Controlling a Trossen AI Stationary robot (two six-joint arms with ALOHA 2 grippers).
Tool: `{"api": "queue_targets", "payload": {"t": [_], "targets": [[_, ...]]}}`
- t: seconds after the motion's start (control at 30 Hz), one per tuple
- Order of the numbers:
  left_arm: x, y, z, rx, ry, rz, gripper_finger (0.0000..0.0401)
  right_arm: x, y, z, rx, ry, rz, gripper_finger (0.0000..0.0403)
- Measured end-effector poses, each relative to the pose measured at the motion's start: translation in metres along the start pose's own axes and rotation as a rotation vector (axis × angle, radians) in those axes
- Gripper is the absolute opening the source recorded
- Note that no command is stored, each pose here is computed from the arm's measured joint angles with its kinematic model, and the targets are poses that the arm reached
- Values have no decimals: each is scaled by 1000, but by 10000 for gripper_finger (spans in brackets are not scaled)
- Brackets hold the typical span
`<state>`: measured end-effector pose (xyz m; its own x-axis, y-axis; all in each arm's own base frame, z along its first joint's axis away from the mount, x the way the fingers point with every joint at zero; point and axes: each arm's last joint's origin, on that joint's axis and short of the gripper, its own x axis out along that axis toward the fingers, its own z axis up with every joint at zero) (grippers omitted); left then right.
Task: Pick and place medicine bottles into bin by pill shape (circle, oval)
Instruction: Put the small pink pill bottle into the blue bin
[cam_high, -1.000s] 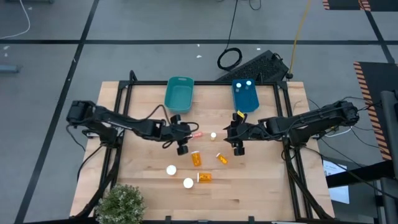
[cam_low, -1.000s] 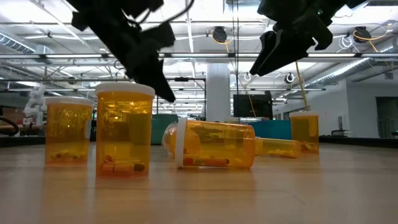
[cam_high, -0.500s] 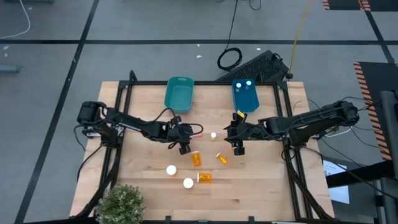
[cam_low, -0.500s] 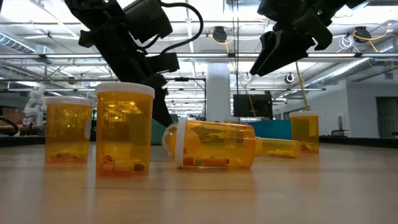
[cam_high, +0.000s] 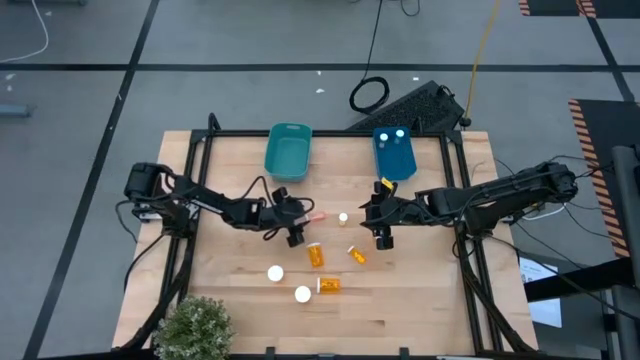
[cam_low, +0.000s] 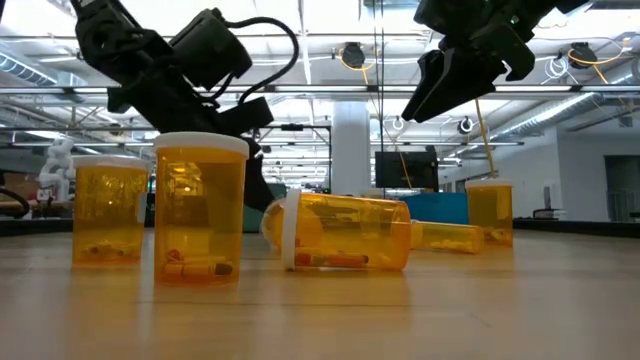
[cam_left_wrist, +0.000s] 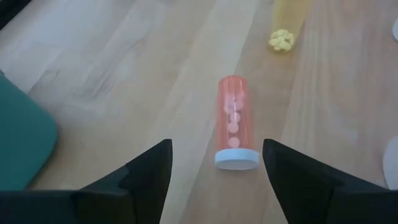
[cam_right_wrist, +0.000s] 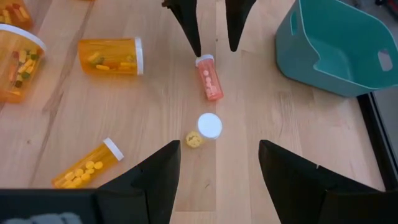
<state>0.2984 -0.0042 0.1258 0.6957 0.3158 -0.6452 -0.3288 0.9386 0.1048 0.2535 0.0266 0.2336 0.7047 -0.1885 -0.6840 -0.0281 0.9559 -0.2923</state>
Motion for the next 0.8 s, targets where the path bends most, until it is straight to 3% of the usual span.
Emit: {"api": "queue_targets", "payload": {"t": [0.27,0.5,0.8], "targets": [[18,-4,-12,-8,-15,-62,255,0,0,1,-8,-15,-2,210],[28,-5,-20,-1,-8,-44,252,0,0,2,-17,-25,-3,210],[27,-5,-20,6,-2,-45,175,0,0,2,-22,-24,-4,210]]}}
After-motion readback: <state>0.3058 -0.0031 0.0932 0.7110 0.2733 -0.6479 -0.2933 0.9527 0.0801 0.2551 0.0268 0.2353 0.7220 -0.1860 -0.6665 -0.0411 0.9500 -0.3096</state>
